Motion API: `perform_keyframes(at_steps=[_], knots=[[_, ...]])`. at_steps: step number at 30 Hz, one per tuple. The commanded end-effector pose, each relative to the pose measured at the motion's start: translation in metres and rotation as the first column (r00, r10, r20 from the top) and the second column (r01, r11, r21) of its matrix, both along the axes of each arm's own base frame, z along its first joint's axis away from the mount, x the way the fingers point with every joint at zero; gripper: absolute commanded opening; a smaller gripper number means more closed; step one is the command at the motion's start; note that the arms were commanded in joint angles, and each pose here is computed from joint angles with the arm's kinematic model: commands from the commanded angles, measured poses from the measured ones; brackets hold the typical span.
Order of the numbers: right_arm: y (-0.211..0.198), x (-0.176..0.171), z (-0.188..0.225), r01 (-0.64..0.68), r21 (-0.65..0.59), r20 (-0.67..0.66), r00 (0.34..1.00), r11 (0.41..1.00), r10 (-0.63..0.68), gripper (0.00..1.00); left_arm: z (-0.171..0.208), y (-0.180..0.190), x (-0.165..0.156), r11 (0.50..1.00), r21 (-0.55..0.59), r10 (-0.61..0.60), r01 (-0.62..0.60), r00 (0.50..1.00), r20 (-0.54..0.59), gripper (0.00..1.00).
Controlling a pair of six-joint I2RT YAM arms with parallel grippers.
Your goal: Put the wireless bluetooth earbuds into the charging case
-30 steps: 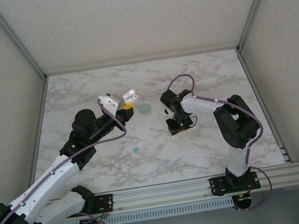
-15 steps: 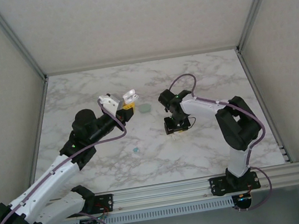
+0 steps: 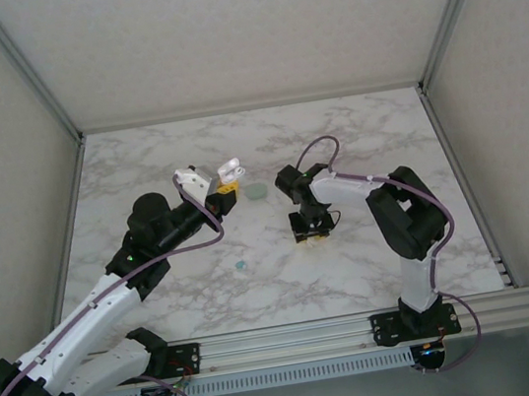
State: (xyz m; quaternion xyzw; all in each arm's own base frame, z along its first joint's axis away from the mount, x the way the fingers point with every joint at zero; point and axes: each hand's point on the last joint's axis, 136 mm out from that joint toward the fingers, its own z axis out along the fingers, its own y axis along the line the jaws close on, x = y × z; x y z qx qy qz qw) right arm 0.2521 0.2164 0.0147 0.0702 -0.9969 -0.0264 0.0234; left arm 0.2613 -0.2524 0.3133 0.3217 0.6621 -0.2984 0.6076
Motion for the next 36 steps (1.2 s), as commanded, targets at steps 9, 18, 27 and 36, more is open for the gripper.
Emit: perform_keyframes(at_steps=[9,18,27,36], knots=[[0.001,0.004,0.006,-0.021,-0.016,0.027,0.999,1.0,0.021,0.26,0.011,-0.001,0.001,1.0,-0.019,-0.01,0.011,1.0,0.026,0.14],[0.018,0.028,0.134,-0.066,0.221,0.348,0.937,0.973,-0.016,0.26,0.007,-0.009,0.006,0.999,-0.042,-0.029,0.029,1.0,-0.002,0.14],[0.053,0.028,0.327,-0.33,0.598,0.666,0.711,0.73,-0.224,0.29,0.013,-0.028,0.01,0.988,-0.118,-0.103,0.101,0.995,-0.007,0.14],[0.096,0.018,0.374,-0.464,0.662,0.7,0.664,0.589,-0.263,0.29,0.021,-0.035,0.009,0.983,-0.125,-0.133,0.134,0.991,0.021,0.14]])
